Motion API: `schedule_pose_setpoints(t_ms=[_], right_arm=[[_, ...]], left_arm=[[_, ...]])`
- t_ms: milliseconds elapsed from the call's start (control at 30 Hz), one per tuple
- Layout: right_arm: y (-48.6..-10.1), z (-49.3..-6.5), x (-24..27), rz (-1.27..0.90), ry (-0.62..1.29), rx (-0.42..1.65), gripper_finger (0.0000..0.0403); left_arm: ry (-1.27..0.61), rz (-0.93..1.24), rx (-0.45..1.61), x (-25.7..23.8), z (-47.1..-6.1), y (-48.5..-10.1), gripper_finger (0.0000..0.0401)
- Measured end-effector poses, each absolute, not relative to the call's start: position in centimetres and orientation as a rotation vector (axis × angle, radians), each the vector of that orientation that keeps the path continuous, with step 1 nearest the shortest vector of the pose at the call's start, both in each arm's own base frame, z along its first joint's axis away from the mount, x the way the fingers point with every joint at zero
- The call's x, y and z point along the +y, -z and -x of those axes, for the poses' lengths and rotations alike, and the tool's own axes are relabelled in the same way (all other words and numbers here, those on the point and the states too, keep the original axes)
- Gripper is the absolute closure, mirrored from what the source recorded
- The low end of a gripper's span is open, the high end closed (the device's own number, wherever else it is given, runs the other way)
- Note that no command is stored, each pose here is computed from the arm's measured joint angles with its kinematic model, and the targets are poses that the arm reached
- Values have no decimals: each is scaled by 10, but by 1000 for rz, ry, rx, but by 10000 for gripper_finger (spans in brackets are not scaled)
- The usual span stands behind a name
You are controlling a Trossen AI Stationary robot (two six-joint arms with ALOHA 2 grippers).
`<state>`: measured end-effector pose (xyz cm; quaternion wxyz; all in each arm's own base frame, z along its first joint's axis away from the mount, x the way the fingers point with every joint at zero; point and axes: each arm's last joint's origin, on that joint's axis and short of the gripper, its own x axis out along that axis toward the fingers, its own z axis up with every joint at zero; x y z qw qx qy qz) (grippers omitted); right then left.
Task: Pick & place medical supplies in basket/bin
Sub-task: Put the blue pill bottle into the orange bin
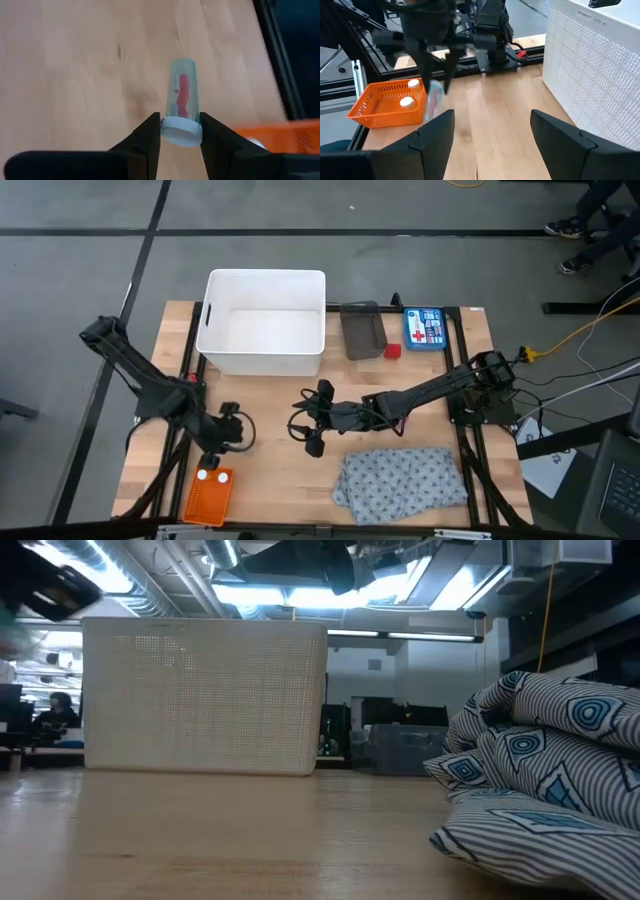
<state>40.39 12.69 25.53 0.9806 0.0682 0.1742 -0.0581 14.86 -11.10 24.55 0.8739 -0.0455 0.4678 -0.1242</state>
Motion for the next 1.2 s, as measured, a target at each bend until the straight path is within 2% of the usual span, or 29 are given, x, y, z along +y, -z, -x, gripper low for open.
schedule_pose_setpoints(t_ms=[300, 600, 933, 1200], right_arm=[[-255, -404, 127, -141, 95, 356, 140], [-255, -404, 128, -139, 93, 357, 140], [-255, -404, 128, -138, 92, 357, 140], [-255, -404, 128, -136, 92, 357, 140]], left_arm=[[322, 317, 1226, -143, -135, -265, 294], [315, 452, 1475, -175, -119, -252, 294], [265, 534, 1554, -192, -111, -245, 295], [208, 586, 1732, -200, -115, -231, 295]])
